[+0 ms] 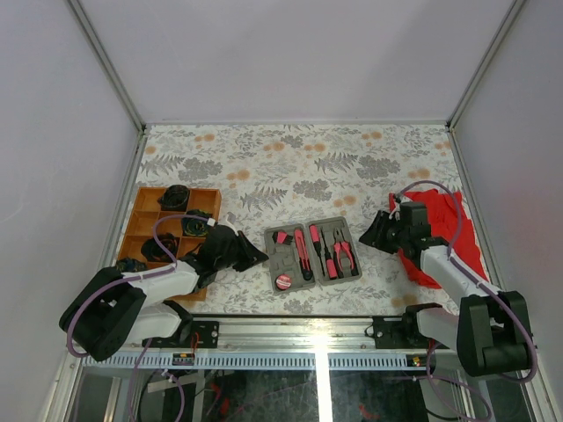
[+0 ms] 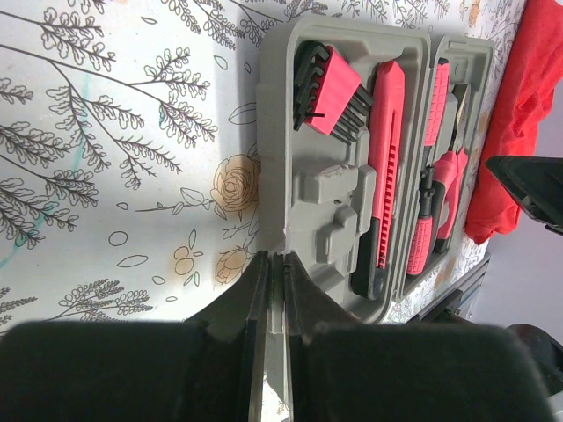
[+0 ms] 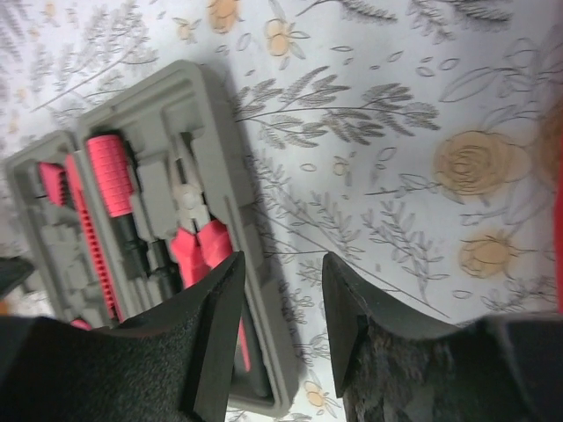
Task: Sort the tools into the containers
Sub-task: Close the storage box at the center of the board.
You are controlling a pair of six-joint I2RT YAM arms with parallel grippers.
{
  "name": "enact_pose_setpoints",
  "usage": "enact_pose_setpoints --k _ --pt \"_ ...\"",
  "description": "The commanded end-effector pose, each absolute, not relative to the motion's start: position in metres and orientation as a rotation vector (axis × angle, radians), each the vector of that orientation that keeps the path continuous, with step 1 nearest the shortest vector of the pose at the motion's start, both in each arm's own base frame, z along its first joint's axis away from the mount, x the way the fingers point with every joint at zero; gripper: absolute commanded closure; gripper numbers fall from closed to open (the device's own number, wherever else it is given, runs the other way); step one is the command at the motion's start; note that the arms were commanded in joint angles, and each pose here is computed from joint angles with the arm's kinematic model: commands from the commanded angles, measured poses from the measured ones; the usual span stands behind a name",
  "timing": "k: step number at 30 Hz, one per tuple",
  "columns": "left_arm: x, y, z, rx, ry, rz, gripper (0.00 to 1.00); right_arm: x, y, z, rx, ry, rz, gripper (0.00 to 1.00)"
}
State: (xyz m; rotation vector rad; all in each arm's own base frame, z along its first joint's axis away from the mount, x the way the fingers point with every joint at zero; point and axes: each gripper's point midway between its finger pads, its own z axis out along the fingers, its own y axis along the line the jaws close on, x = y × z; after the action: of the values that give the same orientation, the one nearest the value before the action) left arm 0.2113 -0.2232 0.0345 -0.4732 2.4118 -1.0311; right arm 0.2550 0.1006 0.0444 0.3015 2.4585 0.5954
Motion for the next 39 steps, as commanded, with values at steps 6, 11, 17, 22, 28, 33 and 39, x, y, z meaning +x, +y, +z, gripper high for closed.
enact_pose_setpoints --k 6,11,17,22,28,33,39 --pt "0.203 -0.217 0.022 -0.459 2.473 -0.972 1.0 0.267 0.131 0.064 0.266 2.316 0.96 0.52" --pt "0.204 -0.218 0.024 -0.455 2.472 -0.975 1.0 0.266 0.131 0.053 0.279 2.353 0.961 0.53" --pt "0.205 -0.219 0.022 -0.455 2.48 -0.97 1.0 0.264 0.136 0.046 0.257 2.386 1.0 0.53" --pt "0.205 -0.22 0.022 -0.451 2.481 -0.974 1.0 0.263 0.135 0.043 0.264 2.4 0.99 0.55" --pt "0.205 -0.22 0.022 -0.45 2.478 -0.977 1.0 0.268 0.11 0.038 0.37 2.405 0.78 0.61" --pt "0.204 -0.22 0.022 -0.447 2.48 -0.979 1.0 0.267 0.097 0.029 0.443 2.42 0.686 0.7" --pt "0.203 -0.221 0.022 -0.446 2.479 -0.989 1.0 0.262 0.11 0.021 0.397 2.477 0.778 0.82"
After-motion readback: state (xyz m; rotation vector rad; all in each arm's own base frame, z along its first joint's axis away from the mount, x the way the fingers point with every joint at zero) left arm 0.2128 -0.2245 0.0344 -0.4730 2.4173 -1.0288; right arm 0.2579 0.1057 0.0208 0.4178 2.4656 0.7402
